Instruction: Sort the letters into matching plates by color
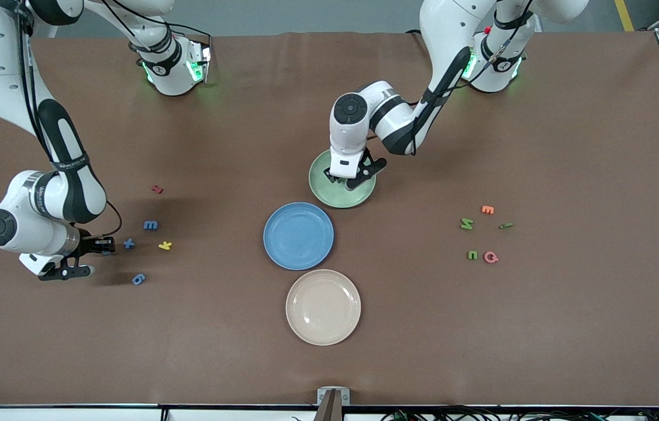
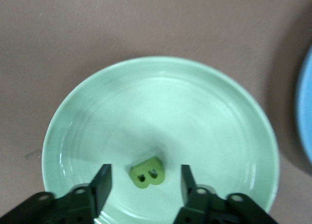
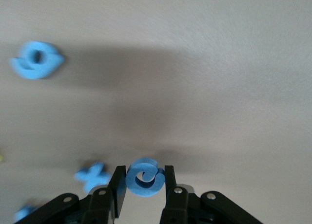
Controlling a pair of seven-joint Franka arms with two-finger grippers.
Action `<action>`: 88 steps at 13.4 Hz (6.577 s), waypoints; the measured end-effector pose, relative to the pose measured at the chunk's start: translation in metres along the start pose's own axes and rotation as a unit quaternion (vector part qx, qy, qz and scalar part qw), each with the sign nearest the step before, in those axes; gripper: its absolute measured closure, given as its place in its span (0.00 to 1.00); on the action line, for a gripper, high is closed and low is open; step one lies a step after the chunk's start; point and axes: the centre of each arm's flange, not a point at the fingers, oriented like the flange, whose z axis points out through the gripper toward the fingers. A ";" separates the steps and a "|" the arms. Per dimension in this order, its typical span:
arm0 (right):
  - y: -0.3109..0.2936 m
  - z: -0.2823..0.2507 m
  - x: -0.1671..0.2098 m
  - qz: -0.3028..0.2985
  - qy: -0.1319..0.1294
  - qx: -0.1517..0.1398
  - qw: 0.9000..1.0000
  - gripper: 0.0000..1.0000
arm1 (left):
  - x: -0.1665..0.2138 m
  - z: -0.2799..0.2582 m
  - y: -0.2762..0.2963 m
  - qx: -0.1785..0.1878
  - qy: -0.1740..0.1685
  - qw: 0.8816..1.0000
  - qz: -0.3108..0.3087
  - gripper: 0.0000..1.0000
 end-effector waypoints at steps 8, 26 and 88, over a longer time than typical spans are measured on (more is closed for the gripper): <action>-0.193 -0.105 0.008 0.071 -0.006 -0.006 0.997 0.64 | 0.220 -0.085 -0.050 -0.012 0.051 0.999 -0.014 0.01; -0.526 -0.010 -0.014 0.209 0.037 0.060 0.975 0.64 | 0.323 0.003 -0.181 0.046 -0.003 0.926 0.375 0.27; -0.082 -0.031 0.004 -0.006 -0.020 0.027 0.999 0.74 | 0.352 -0.030 -0.121 0.055 0.053 0.986 0.146 0.30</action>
